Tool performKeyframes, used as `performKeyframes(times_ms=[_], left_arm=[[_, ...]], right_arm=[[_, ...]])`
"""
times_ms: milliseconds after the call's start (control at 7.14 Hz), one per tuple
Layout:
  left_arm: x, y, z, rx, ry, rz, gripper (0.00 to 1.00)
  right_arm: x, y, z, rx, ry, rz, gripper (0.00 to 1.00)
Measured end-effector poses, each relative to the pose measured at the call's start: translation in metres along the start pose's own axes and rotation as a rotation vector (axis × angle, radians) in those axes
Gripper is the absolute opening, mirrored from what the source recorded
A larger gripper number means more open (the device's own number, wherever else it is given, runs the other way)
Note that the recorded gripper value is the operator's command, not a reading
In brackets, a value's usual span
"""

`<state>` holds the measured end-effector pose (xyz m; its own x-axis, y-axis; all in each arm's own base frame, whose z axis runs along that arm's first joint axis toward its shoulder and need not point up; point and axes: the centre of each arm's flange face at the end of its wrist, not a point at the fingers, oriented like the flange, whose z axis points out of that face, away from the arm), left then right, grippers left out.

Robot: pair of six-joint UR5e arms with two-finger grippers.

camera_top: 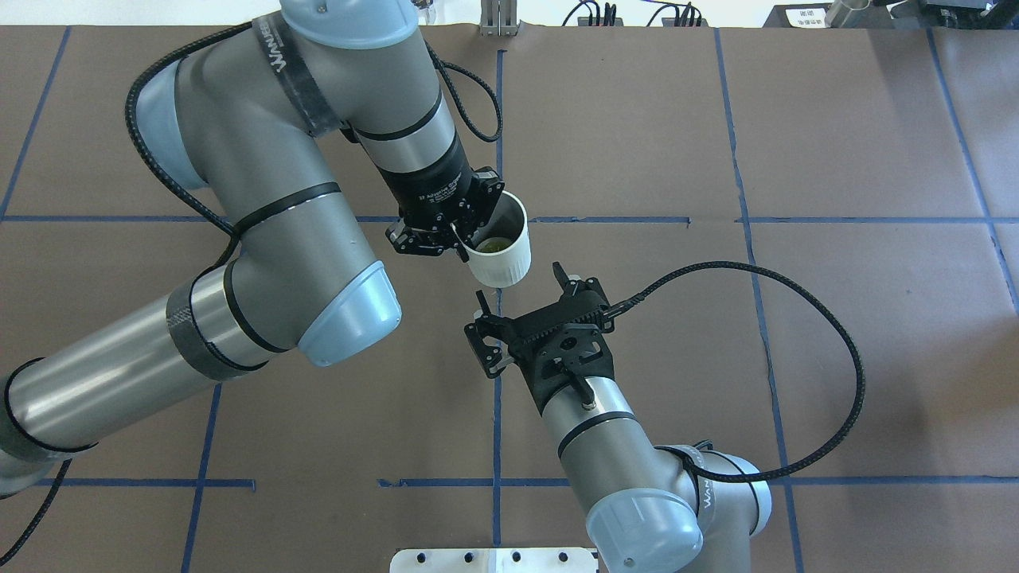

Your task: Left arm hands cup to right arm to dump lemon

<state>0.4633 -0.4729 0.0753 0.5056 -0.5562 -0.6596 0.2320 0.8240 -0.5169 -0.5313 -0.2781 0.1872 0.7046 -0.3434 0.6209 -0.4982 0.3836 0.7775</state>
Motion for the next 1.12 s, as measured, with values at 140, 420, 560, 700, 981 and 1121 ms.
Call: performKeyframes(times_ms=[140,420,560,700,981,1121], left_arm=[[0.002,0.008,0.003,-0.007,-0.001,0.003,0.00],[0.004,0.016,0.004,-0.014,0.000,0.007,0.00],[0.003,0.018,0.004,-0.016,0.000,0.009,0.00],[0.002,0.021,0.004,-0.019,-0.004,0.008,0.00],[-0.001,0.024,0.003,-0.020,-0.016,0.001,0.00],[-0.001,0.025,0.003,-0.022,-0.018,0.001,0.01]], right_arm=[[-0.002,0.001,0.001,0.000,0.001,-0.001,1.00],[-0.004,0.002,0.002,-0.001,0.002,-0.006,1.00],[-0.004,0.003,0.003,-0.002,0.003,-0.011,1.00],[-0.004,0.004,0.003,-0.002,0.006,-0.015,1.00],[-0.003,0.004,0.005,0.005,0.015,-0.019,1.00],[-0.003,0.005,0.005,0.006,0.018,-0.021,1.00]])
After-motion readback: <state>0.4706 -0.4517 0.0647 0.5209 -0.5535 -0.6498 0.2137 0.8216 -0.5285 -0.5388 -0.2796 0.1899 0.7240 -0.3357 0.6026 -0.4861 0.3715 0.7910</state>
